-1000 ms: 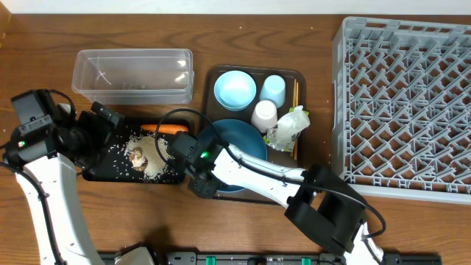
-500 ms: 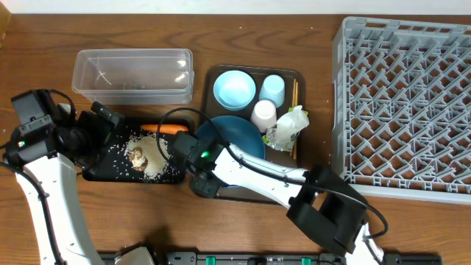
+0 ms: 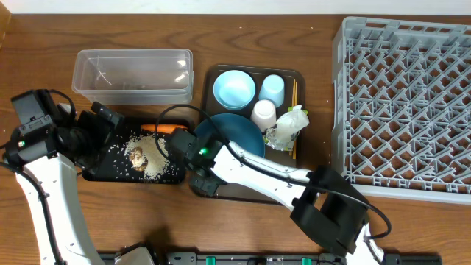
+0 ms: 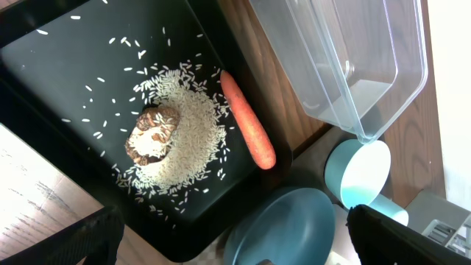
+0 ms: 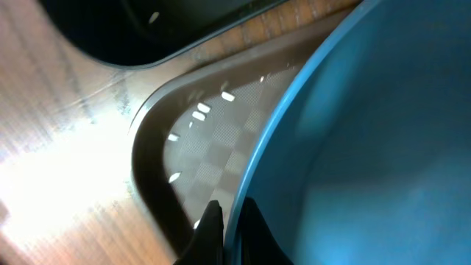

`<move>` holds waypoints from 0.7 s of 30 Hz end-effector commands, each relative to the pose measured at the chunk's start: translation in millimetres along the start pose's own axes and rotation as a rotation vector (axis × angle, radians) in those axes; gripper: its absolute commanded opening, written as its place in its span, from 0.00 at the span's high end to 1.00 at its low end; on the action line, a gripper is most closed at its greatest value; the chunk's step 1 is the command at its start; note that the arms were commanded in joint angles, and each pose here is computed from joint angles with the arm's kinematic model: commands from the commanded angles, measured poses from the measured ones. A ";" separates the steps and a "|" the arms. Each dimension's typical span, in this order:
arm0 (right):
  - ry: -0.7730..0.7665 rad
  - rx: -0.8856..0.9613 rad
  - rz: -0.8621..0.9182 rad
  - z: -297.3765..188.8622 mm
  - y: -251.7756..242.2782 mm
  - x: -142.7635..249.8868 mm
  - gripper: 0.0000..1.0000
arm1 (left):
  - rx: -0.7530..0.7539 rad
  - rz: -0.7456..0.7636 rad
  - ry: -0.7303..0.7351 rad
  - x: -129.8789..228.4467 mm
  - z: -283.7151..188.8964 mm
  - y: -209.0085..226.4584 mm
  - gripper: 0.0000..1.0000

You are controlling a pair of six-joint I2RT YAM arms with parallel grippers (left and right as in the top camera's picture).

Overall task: Sort waste into correct bins and load items into the dishwasher rack
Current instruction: 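Close the right gripper on the blue plate rim and adjust the grip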

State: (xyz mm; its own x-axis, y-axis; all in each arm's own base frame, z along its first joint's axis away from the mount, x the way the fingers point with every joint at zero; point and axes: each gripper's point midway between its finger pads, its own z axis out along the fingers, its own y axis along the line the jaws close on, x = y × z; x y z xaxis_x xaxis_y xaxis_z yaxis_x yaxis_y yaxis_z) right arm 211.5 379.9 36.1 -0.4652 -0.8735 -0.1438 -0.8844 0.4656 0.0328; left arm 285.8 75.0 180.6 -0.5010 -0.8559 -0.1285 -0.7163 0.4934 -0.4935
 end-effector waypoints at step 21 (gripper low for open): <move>0.013 -0.115 0.043 -83.6 9.4 -19.6 0.99 | 0.008 0.012 -0.005 -2.1 -2.5 -1.9 0.02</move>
State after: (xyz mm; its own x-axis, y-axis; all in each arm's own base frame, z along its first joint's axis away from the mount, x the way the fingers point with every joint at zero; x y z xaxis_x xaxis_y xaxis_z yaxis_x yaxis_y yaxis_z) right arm 198.5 389.0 112.2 -0.4746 -0.8732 -0.1104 -0.8769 0.4583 0.1451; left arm 285.8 74.9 180.5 -0.5011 -0.8559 -0.1280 -0.7163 0.4932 -0.4936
